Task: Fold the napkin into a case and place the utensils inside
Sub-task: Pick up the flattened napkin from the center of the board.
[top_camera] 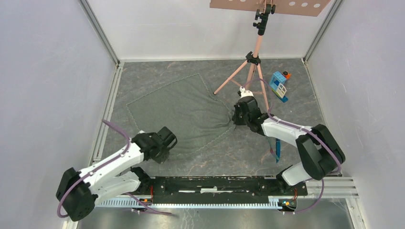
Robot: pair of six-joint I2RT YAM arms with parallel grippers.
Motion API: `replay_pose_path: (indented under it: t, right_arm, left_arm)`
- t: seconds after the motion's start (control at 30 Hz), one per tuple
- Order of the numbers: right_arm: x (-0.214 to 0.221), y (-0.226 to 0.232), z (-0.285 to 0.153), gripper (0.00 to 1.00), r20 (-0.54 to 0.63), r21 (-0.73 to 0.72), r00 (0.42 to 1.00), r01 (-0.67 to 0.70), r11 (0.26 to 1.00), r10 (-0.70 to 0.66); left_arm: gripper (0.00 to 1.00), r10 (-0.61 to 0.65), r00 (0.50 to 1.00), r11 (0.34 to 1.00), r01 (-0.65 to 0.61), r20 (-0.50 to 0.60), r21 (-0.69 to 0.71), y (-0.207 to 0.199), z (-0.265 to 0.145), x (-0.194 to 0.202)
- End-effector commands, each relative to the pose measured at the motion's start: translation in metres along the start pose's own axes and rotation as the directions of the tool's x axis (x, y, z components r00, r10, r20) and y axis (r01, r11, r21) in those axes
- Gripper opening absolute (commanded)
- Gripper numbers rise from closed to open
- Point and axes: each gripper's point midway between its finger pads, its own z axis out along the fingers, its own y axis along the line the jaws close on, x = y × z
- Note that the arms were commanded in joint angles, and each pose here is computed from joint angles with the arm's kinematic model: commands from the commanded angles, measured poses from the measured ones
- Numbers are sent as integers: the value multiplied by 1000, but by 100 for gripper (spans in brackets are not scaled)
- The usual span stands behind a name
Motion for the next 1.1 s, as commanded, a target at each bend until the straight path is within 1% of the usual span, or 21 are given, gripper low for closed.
replay_pose_path:
  t: [0.0,0.03,0.17,0.27,0.3,0.37,0.5,0.57,0.63,0.7,0.77,0.8,0.83,0.87,0.9,0.93,0.97,1.0,1.03,1.07]
  right_arm:
    - [-41,58,-34,0,154,-309,982,149,939,-106]
    - [-48,66,-43,0,178,-344,978,167,924,-111]
    - [-85,98,-90,0,299,-475,950,231,849,-91]
    - [-110,122,-136,0,398,-574,916,298,762,-58]
    - [-117,130,-156,1,436,-609,899,331,721,-44]
    - [-131,142,-195,0,513,-649,859,397,649,-13]
    - [-156,158,-286,0,664,-668,744,547,505,73]
    - [-160,160,-336,0,724,-662,673,618,425,148]
    - [-159,158,-387,0,772,-635,589,693,342,239]
    - [-153,152,-429,1,791,-605,520,743,287,322]
    - [-149,145,-455,1,791,-588,477,765,262,383]
    - [-149,143,-462,1,792,-581,462,770,262,400]
    - [-151,141,-465,1,791,-581,455,767,272,408]
    - [-154,140,-462,1,790,-587,457,755,292,408]
    - [-158,139,-454,1,792,-592,460,739,321,401]
    - [-163,138,-442,1,791,-603,472,710,365,388]
    - [-171,134,-426,1,793,-607,482,670,427,372]
    - [-181,128,-399,1,781,-621,516,588,518,351]
    - [-189,120,-374,1,770,-616,546,504,606,329]
    - [-194,111,-348,1,762,-591,577,431,682,295]
  left_arm:
    - [2,100,975,968,-142,201,209,-43,-58,-51]
    - [2,120,964,950,-180,235,254,-51,-74,-59]
    - [2,114,916,856,-287,386,430,-80,-149,-97]
    - [2,91,866,741,-389,492,548,-94,-216,-122]
    - [2,77,850,704,-417,521,576,-96,-236,-129]
    - [2,49,806,604,-494,590,626,-97,-283,-143]
    - [2,-44,741,375,-610,670,699,-86,-377,-161]
    - [2,-83,714,266,-657,696,705,-77,-415,-164]
    - [2,-115,688,152,-701,717,697,-67,-450,-163]
    - [2,-134,663,55,-737,737,673,-58,-477,-160]
    - [2,-150,644,-3,-759,751,651,-52,-494,-158]
    - [2,-159,635,-10,-767,756,642,-50,-499,-160]
    - [2,-165,630,0,-770,759,638,-51,-500,-162]
    - [2,-168,626,23,-770,761,638,-52,-498,-165]
    - [2,-168,623,68,-766,764,639,-57,-492,-171]
    - [2,-158,622,130,-757,767,641,-63,-481,-176]
    - [2,-148,625,215,-736,767,641,-71,-468,-184]
    - [2,-122,620,312,-717,775,623,-79,-450,-191]
    - [2,-86,611,395,-704,787,590,-87,-432,-195]
    - [2,-49,591,485,-691,805,536,-97,-415,-201]
